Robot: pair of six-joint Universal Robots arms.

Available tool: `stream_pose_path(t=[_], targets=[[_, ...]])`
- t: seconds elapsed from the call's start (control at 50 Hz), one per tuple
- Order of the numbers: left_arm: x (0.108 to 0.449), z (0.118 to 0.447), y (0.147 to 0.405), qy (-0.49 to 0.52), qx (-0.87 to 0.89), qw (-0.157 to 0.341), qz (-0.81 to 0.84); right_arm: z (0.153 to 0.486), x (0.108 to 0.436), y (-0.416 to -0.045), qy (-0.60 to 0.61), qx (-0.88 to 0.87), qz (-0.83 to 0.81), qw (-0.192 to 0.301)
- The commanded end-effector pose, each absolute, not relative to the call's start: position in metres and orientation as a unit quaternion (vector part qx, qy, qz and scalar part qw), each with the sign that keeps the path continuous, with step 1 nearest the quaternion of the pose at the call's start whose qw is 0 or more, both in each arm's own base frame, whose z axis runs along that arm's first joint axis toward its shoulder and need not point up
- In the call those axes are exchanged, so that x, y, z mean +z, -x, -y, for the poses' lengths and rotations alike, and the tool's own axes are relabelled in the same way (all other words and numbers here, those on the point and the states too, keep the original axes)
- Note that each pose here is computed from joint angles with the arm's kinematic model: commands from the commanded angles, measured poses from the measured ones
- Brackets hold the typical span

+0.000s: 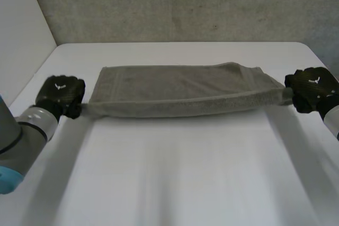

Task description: Fold the towel.

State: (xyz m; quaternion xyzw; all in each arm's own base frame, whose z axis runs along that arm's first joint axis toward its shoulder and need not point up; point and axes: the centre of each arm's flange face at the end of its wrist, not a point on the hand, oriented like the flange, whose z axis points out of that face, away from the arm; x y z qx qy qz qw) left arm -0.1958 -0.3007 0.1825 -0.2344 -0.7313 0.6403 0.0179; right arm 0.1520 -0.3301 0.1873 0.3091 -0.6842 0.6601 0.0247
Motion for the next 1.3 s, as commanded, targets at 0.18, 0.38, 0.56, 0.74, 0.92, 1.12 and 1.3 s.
stream_pose_path(t=[0.18,0.38,0.56,0.74,0.92,1.12,1.3], targets=[[0.251,0.267,0.196,0.251,0.672,0.046,0.695,0.302,0.248,-0.155,-0.318,0.638,0.701,-0.006],[0.282,0.242,0.178,0.245,0.677,0.063,0.691,0.266,0.283,-0.157,-0.362,0.587,0.721,-0.069],[0.297,0.232,0.18,0.228,0.689,0.111,0.678,0.259,0.318,-0.144,-0.373,0.608,0.694,-0.104],[0.253,0.279,0.18,0.218,0.652,0.124,0.716,0.306,0.285,-0.138,-0.366,0.596,0.708,-0.092],[0.209,0.339,0.187,0.217,0.613,0.138,0.747,0.36,0.236,-0.165,-0.364,0.556,0.746,-0.028],[0.175,0.392,0.22,0.237,0.598,0.158,0.749,0.392,0.206,-0.187,-0.349,0.592,0.726,-0.006],[0.152,0.419,0.239,0.227,0.608,0.128,0.75,0.423,0.187,-0.203,-0.316,0.648,0.691,0.048]])
